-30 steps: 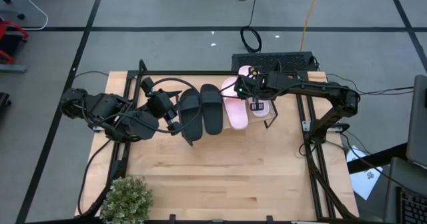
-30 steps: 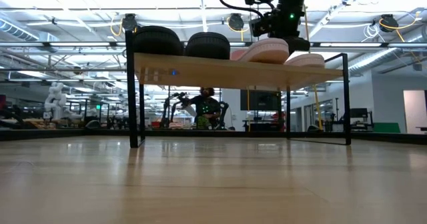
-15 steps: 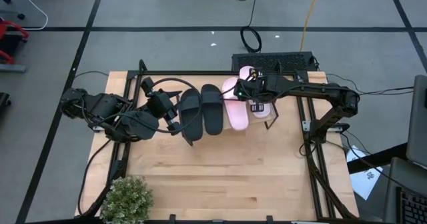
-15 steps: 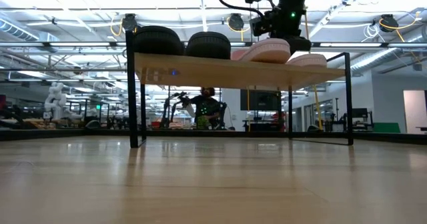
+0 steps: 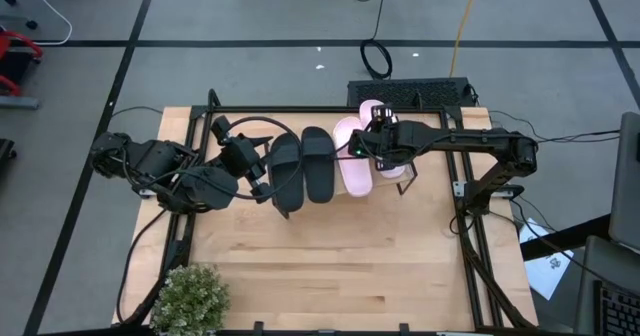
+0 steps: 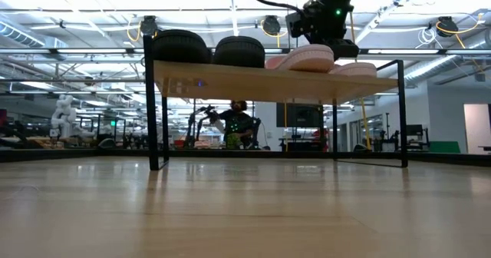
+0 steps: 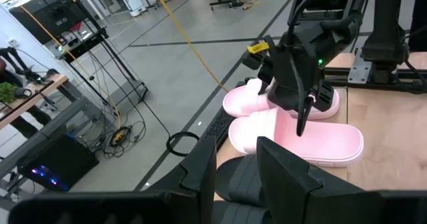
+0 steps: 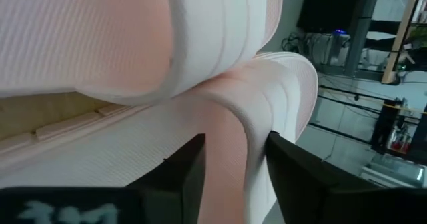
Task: Pick and place slides into the shelf
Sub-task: Put the pink slide on the shelf, then adjust the shelf
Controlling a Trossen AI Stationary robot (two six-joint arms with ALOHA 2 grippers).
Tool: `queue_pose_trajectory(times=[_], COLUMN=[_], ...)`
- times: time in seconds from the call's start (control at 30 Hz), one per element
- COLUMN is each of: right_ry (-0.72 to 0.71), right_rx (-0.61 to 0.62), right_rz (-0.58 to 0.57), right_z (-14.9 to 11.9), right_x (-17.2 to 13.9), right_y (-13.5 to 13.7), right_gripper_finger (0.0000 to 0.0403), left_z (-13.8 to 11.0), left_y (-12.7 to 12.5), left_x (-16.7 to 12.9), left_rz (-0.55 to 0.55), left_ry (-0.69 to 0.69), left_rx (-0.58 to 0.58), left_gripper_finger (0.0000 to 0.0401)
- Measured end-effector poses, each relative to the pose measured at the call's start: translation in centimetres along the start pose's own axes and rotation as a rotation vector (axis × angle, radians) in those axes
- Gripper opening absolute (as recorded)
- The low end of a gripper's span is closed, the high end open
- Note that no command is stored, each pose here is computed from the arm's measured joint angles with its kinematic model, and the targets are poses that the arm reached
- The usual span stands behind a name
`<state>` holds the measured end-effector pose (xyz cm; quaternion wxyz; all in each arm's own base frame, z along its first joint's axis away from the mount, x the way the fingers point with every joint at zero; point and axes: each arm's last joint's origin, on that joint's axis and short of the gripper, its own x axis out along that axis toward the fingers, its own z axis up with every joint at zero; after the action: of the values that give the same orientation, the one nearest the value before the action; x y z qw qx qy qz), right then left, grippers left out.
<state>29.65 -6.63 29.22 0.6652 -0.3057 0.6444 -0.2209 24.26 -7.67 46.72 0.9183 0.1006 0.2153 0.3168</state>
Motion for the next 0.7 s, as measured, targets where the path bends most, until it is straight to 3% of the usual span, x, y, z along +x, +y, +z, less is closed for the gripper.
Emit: queue_pose_trajectory(times=[0.5,0.7], right_ry=[-0.005,-0.002], right_rx=[-0.033,-0.056], right_rz=[-0.084,-0.175], right_z=[0.4,0.7], right_x=[-1.0,-1.9], right_y=[0.8,1.3], right_gripper_finger=[0.0224,0.0246], left_z=[0.0,0.0], left_y=[0.0,0.0], left_x=[0.0,0.0], left_rz=[-0.002,-0.008], left_ry=[0.0,0.002], left_rx=[0.0,0.0], left_gripper_finger=[0.0113,0.0113])
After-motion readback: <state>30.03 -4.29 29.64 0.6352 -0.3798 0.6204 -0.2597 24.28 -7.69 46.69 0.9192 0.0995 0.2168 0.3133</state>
